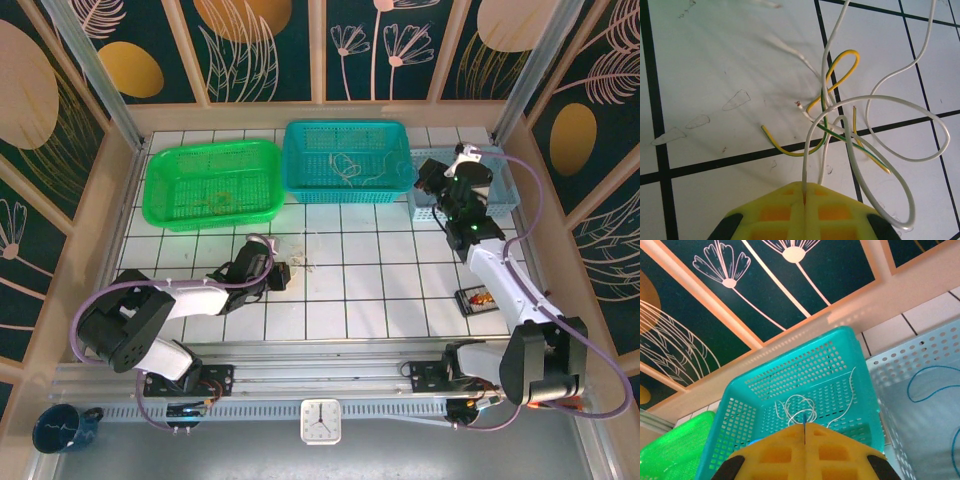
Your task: Untangle the cables
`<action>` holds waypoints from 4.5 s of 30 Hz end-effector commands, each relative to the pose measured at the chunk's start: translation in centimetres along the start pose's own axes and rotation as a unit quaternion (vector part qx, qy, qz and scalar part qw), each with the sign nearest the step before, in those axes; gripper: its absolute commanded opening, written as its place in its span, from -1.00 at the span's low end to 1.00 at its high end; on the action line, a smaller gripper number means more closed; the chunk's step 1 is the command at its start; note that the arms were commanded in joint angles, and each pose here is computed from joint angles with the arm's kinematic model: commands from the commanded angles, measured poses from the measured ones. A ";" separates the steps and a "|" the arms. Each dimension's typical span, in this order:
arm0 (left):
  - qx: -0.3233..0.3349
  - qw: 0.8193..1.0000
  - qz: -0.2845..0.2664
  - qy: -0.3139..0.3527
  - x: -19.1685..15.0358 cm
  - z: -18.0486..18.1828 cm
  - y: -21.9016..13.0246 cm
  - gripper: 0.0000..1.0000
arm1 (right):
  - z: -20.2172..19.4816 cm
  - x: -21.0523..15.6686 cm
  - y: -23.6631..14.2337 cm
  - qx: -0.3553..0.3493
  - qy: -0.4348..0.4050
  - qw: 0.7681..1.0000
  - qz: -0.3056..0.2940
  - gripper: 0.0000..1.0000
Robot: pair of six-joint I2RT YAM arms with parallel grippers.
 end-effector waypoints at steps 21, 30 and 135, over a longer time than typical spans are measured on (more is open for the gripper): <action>-0.088 0.984 -0.153 0.021 8.7 -5.3 -7.5 0.98 | 5.8 -10.1 -2.3 0.164 -0.028 0.974 0.156 -1.00; -0.213 0.949 -0.228 0.050 13.3 -10.2 -10.2 0.93 | 6.5 -13.4 -2.9 0.189 -0.005 0.963 0.194 -1.00; -0.090 0.956 -0.277 0.041 14.7 -6.7 -8.1 0.98 | -8.8 -22.4 2.6 -0.140 0.013 0.958 0.251 -0.06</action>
Point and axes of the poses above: each hand's point on the last joint's axis, 136 mm out from that joint toward the fingers, its own y axis out along the fingers, its own z axis along the line the jaws close on, x = y × z, the point moved 3 cm from there along -y, back along the fingers, and after that the axes turned 12 degrees about y, right-handed, at the moved point
